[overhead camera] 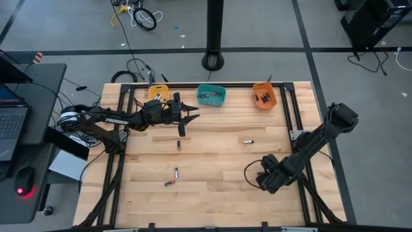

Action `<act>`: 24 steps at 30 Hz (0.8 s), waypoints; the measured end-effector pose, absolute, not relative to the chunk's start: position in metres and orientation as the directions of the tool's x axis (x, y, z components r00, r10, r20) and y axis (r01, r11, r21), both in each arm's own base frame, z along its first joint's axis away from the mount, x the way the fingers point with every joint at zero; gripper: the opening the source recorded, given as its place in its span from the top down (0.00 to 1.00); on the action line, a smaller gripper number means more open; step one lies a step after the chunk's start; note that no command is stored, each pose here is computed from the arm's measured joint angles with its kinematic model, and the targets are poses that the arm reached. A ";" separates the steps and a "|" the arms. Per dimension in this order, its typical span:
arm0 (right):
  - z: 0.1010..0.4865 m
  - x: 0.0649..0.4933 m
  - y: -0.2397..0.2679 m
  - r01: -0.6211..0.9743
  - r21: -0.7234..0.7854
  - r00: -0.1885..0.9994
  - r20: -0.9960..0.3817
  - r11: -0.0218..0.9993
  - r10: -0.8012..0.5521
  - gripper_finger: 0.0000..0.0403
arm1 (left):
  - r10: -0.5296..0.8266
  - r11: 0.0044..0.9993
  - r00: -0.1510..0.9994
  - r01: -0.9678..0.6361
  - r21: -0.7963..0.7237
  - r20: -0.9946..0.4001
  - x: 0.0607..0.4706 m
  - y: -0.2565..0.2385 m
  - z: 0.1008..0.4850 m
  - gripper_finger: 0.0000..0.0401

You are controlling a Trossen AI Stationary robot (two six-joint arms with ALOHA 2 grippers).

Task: Sort batteries
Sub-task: Put the silver battery into the yellow bin

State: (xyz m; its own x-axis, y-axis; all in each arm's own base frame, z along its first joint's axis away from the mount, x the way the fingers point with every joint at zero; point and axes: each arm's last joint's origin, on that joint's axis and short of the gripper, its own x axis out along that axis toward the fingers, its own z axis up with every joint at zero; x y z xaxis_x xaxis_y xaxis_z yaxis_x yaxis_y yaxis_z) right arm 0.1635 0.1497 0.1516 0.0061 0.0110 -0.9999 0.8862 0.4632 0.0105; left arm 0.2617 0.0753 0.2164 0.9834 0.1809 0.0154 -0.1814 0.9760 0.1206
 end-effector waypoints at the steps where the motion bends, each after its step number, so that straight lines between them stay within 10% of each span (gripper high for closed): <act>1: 0.150 0.162 0.149 0.886 0.006 0.003 -1.000 0.464 0.006 0.59 | 0.181 0.976 0.983 -0.181 0.121 0.015 0.262 0.075 0.216 0.63; 12: 0.135 0.155 0.141 0.884 -0.002 0.005 -1.000 0.468 -0.013 0.61 | 0.181 0.976 0.983 -0.182 0.121 0.017 0.262 0.075 0.217 0.63; 24: 0.138 0.154 0.140 0.837 0.002 0.010 -1.000 0.547 -0.013 0.86 | 0.197 0.972 0.980 -0.197 0.126 0.018 0.262 0.076 0.217 0.63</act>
